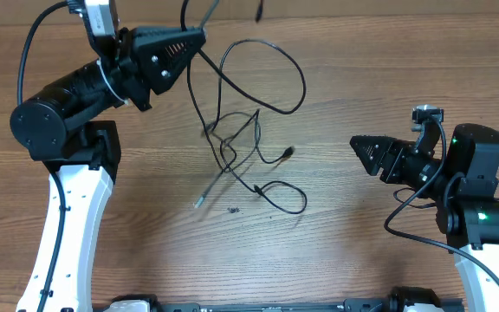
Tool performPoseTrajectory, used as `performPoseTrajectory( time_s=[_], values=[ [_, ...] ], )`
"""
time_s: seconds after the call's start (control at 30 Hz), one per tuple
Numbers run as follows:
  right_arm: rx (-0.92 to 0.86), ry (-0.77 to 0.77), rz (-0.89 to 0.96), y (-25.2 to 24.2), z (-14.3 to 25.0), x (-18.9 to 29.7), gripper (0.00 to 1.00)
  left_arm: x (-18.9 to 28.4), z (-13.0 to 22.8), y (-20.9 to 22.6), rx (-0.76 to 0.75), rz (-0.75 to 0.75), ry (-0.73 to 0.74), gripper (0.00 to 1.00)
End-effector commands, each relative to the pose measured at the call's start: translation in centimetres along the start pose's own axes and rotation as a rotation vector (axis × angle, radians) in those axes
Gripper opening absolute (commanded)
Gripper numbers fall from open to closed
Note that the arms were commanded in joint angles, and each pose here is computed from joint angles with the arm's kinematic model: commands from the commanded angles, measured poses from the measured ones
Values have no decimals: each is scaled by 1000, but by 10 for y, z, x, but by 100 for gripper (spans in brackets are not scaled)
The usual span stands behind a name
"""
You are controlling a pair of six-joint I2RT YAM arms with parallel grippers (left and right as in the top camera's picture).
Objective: Untangle cables
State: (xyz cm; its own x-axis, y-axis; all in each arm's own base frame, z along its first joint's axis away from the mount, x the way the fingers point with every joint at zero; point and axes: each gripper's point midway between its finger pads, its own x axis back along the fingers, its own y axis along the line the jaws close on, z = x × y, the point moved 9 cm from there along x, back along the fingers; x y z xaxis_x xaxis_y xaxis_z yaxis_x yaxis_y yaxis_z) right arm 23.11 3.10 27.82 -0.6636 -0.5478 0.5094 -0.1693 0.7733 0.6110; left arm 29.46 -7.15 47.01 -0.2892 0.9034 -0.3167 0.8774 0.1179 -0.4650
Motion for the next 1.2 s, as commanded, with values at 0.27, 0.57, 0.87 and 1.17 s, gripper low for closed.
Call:
performPoseTrajectory(
  time_s=[0.27,0.57,0.87,1.17],
  values=[
    [-3,12,4,-3,-2,-5,69,10,-42,-5,166,-22,-482,4],
    [-34,65,-26,-9,-1,-16,75,12,-46,-4,242,-7,-535,4],
    [-4,129,-77,-1,5,-31,82,14,-49,2,308,-24,-596,4],
    [153,293,-178,17,28,-102,82,12,-46,1,330,-13,-550,4]
  ],
)
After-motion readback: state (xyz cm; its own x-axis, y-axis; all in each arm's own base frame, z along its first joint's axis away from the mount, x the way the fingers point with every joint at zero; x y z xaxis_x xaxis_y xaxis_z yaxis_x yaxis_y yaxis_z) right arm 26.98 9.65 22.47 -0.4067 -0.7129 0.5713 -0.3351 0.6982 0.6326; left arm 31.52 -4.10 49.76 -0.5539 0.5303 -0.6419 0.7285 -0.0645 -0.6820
